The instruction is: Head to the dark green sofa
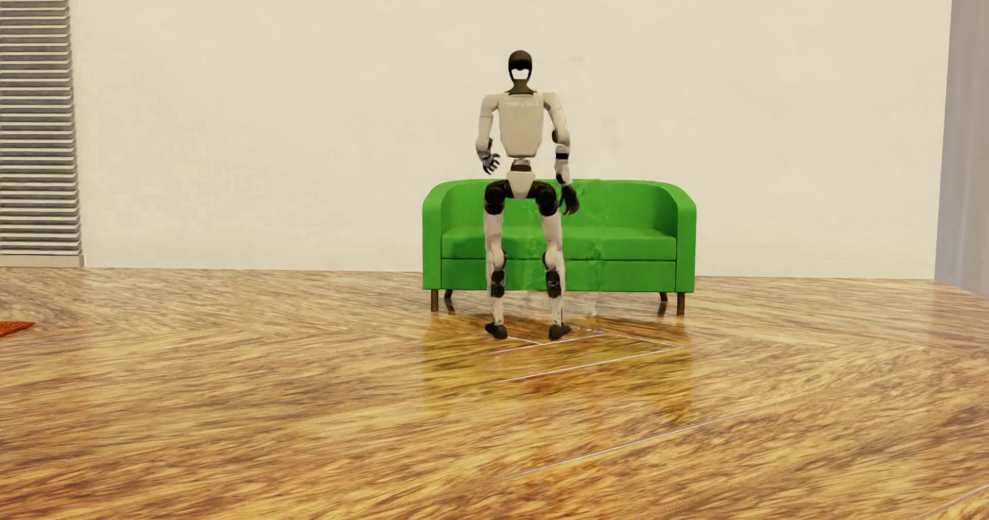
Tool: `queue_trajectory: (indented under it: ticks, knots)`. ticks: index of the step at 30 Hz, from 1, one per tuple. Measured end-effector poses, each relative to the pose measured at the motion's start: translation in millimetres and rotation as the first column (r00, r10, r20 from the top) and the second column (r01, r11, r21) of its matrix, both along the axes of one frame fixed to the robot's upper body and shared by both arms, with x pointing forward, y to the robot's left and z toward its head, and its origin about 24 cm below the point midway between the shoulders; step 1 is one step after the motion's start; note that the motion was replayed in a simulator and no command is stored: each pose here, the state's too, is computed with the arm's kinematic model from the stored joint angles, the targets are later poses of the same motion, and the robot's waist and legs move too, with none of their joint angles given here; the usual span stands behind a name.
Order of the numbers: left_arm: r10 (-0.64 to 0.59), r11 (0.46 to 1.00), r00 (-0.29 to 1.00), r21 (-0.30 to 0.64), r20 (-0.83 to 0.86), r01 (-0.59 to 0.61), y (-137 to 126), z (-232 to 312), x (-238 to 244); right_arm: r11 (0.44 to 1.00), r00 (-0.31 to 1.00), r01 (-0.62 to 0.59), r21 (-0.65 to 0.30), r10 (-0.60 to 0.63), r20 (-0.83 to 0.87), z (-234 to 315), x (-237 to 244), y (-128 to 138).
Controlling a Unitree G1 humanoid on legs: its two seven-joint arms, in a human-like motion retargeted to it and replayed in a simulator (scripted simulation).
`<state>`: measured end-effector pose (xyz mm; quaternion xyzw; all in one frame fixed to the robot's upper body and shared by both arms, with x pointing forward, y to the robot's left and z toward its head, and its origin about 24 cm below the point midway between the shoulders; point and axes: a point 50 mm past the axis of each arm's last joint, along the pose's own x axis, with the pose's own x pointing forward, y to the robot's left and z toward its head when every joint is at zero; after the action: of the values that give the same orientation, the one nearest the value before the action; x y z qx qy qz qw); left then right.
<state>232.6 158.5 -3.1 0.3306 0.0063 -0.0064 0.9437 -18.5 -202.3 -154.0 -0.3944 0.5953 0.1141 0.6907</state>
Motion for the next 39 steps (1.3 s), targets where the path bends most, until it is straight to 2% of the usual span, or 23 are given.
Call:
queue_trajectory:
  ticks: [3,5,9,12,14,16,18,20,22,25,27,29,32,39]
  knots:
    - [0.183,0.983,0.948,0.058,-0.261,-0.174,27.2,-47.9,-29.7,1.000,0.994,0.001,-0.011,0.000,0.113,-0.1,43.4,1.3]
    - [0.247,0.969,0.852,0.112,-0.461,-0.220,37.6,-84.2,-63.0,0.999,0.962,-0.037,-0.018,0.041,0.269,8.3,95.4,5.6]
    - [0.283,0.959,0.530,0.235,-0.800,-0.159,48.7,-139.9,-147.6,0.985,0.797,-0.171,-0.027,0.154,0.584,50.3,195.6,28.8]
    - [0.313,0.949,0.321,0.288,-0.894,-0.124,55.4,-154.3,-195.4,0.964,0.629,-0.266,-0.027,0.195,0.753,89.1,238.7,50.7]
    - [0.309,0.951,0.259,0.289,-0.915,-0.114,56.7,-156.5,-209.4,0.951,0.575,-0.309,-0.028,0.210,0.791,103.3,250.3,57.6]
    - [0.300,0.953,0.272,0.272,-0.914,-0.134,57.0,-155.1,-208.4,0.945,0.588,-0.326,-0.022,0.221,0.778,102.7,250.9,57.7]
    - [0.313,0.948,0.343,0.268,-0.886,-0.173,57.9,-151.0,-195.9,0.950,0.675,-0.311,-0.006,0.226,0.702,85.5,240.4,51.7]
    - [0.329,0.943,0.441,0.266,-0.835,-0.199,57.9,-144.5,-174.9,0.962,0.802,-0.272,0.004,0.224,0.554,57.8,218.4,41.3]
    - [0.320,0.948,0.528,0.270,-0.787,-0.172,56.1,-137.5,-152.3,0.976,0.910,-0.219,0.004,0.202,0.363,29.3,184.8,29.9]
    - [0.264,0.964,0.612,0.218,-0.746,-0.149,48.2,-129.0,-124.3,0.980,0.972,-0.199,0.006,0.196,0.132,2.1,130.2,18.7]
    - [0.229,0.972,0.649,0.201,-0.726,-0.119,42.2,-125.6,-112.4,0.984,0.982,-0.177,0.018,0.176,0.063,-5.9,103.5,18.6]
    - [0.211,0.976,0.659,0.188,-0.722,-0.107,37.0,-125.4,-108.4,0.989,0.989,-0.146,0.025,0.145,0.043,-8.2,89.0,16.8]
    - [0.184,0.980,0.622,0.190,-0.761,-0.058,33.0,-131.2,-113.3,0.992,0.990,-0.121,0.024,0.119,0.073,-6.3,91.4,15.8]
    - [0.266,0.959,0.545,0.277,-0.795,-0.064,52.2,-138.1,-132.5,0.974,0.932,-0.225,0.031,0.206,0.299,15.6,160.1,28.7]
